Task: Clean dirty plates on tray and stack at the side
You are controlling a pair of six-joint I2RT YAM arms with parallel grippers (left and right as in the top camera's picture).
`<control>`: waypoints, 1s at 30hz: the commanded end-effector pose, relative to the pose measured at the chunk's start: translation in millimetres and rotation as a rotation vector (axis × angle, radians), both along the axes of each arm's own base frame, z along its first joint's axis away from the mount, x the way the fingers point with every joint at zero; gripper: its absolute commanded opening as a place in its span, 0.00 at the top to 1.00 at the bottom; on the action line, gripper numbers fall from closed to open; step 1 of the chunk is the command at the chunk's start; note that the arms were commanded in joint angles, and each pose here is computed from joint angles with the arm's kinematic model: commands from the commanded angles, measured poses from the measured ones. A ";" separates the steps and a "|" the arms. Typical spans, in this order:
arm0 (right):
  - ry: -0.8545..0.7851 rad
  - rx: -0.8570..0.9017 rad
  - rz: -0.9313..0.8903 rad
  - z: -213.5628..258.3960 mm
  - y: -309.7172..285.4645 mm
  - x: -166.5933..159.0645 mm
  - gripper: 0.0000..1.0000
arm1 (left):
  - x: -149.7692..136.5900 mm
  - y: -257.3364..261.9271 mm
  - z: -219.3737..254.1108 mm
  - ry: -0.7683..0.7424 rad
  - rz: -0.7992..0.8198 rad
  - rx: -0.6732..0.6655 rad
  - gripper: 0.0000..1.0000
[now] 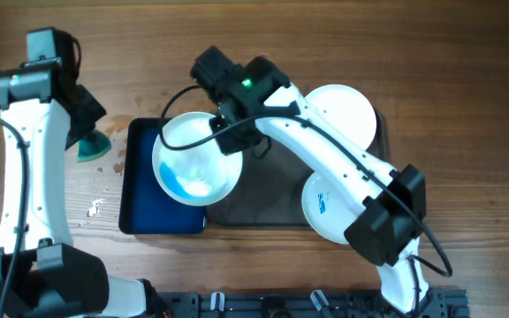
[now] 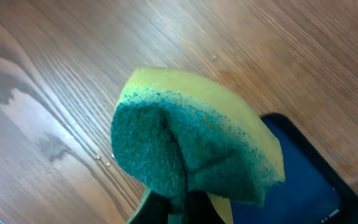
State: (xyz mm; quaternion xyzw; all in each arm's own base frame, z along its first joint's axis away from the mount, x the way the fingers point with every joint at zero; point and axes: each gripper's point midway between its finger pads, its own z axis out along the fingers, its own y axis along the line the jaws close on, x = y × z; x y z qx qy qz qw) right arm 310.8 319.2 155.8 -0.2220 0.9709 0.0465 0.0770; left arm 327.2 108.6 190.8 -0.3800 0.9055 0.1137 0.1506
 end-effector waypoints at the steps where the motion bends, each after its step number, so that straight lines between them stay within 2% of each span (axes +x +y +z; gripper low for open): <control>1: -0.165 -0.086 -0.023 8.6 0.0 18.1 0.95 | -3.0 15.2 10.1 -0.036 0.041 -0.007 0.96; 2: -0.221 -0.100 -0.009 11.9 7.0 19.5 0.95 | -4.9 19.8 10.1 -0.036 0.054 -0.007 0.96; 13: -0.426 -0.094 0.030 30.1 45.0 19.0 0.96 | -11.5 35.4 3.8 -0.013 0.105 -0.012 0.96; 21: -0.665 -0.204 0.109 57.4 61.1 17.4 0.95 | -12.3 49.9 -27.6 0.066 0.157 -0.069 0.96; 30: -0.996 -0.397 0.293 111.0 91.9 6.8 0.95 | -15.7 58.5 -31.1 0.058 0.193 -0.103 0.96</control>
